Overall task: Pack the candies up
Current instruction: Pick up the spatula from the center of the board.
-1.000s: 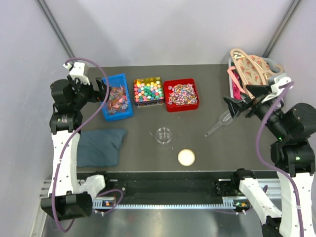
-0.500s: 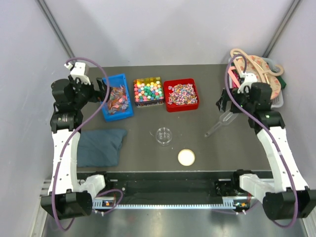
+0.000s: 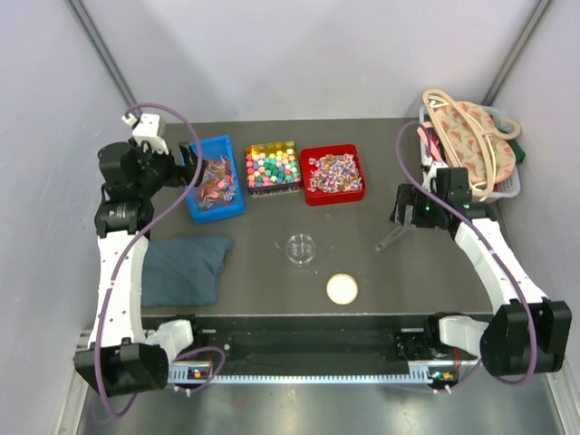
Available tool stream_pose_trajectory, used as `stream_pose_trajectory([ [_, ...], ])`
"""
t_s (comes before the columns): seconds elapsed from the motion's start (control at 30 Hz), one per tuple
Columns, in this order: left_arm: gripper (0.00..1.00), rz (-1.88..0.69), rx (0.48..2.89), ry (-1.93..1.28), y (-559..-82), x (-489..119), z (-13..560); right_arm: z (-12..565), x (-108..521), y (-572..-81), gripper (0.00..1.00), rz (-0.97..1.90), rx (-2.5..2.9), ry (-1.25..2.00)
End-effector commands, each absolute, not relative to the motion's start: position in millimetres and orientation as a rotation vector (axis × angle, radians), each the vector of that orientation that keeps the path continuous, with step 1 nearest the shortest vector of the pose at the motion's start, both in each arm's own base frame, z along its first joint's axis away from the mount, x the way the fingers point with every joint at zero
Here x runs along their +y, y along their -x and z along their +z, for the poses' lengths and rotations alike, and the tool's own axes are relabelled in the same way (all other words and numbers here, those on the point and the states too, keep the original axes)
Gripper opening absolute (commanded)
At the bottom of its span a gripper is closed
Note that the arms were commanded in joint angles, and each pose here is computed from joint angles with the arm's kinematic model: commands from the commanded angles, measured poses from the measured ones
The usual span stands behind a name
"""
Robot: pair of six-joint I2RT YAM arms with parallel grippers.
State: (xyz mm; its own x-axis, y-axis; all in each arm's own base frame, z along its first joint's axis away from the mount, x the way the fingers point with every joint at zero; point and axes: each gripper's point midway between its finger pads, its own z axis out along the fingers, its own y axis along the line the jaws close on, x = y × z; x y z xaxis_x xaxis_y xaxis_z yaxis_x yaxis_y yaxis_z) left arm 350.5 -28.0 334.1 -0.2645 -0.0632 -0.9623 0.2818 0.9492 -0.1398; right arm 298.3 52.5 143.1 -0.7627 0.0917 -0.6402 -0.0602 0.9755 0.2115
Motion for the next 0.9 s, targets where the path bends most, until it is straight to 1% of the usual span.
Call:
stream_pose_trajectory([
  [0.0,0.99,-0.297,1.745,-0.176,-358,-25,359,141,53,-305,0.96,0.311,2.401,-0.042],
  [0.23,0.99,-0.274,1.746,-0.175,-367,-21,361,102,56,-297,0.96,0.331,2.52,-0.049],
  [0.5,0.99,-0.238,1.756,-0.185,-376,-15,351,88,57,-299,0.95,0.324,2.563,-0.07],
  [0.63,0.99,-0.23,1.76,-0.189,-381,-14,349,82,58,-299,0.92,0.284,2.569,-0.069],
  [0.87,0.99,-0.217,1.755,-0.199,-383,-12,349,68,64,-299,0.92,0.237,2.602,-0.029],
])
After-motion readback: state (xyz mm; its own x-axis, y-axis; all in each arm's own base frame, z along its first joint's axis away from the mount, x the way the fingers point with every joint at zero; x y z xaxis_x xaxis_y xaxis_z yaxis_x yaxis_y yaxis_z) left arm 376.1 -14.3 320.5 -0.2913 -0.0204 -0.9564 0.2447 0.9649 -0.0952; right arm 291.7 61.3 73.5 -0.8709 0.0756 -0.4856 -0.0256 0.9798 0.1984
